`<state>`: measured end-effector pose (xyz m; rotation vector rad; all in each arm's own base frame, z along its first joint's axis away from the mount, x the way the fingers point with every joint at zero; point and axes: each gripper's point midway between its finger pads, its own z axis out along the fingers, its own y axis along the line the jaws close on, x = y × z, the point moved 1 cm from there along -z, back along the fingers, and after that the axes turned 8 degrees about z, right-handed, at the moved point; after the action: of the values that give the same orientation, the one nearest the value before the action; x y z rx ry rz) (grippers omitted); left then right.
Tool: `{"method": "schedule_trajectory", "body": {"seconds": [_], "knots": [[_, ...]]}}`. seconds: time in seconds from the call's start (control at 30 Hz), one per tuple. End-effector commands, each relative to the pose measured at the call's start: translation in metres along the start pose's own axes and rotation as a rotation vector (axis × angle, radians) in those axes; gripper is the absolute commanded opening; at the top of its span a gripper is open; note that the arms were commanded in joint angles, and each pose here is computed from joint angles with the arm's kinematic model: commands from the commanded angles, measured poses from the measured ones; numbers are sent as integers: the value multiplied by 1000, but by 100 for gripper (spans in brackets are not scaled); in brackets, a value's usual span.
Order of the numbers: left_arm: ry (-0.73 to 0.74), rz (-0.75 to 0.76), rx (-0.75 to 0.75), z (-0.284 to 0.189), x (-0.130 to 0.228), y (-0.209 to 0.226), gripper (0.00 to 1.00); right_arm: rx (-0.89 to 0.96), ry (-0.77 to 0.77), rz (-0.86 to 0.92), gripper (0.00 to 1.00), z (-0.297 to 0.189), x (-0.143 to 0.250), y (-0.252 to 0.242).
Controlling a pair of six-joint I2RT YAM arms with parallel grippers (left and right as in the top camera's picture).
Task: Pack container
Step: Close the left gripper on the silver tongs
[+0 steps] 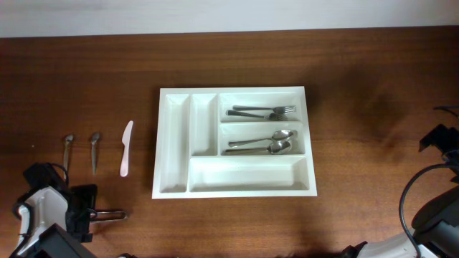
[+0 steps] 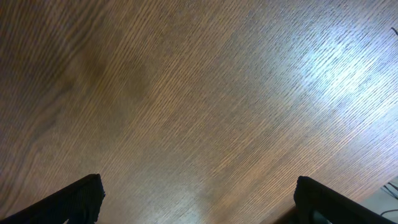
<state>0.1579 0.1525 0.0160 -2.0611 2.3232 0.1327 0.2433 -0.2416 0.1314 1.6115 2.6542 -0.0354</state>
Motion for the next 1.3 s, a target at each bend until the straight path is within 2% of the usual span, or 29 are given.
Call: {"method": "schedule_trajectory", "body": {"seconds": [0.0,0.57,0.77,1.27], "knots": [[-8,5,-5,3,-2,2,99,0,10,-2,99,3,2,1],[-12,-58,-13,4,-2,3,99,0,10,-2,99,3,2,1],[10,-138,-39,8,6,11,99,0,10,-2,99,3,2,1],[-16,-135,-51,15,6,15,99,0,10,-2,99,3,2,1]]}}
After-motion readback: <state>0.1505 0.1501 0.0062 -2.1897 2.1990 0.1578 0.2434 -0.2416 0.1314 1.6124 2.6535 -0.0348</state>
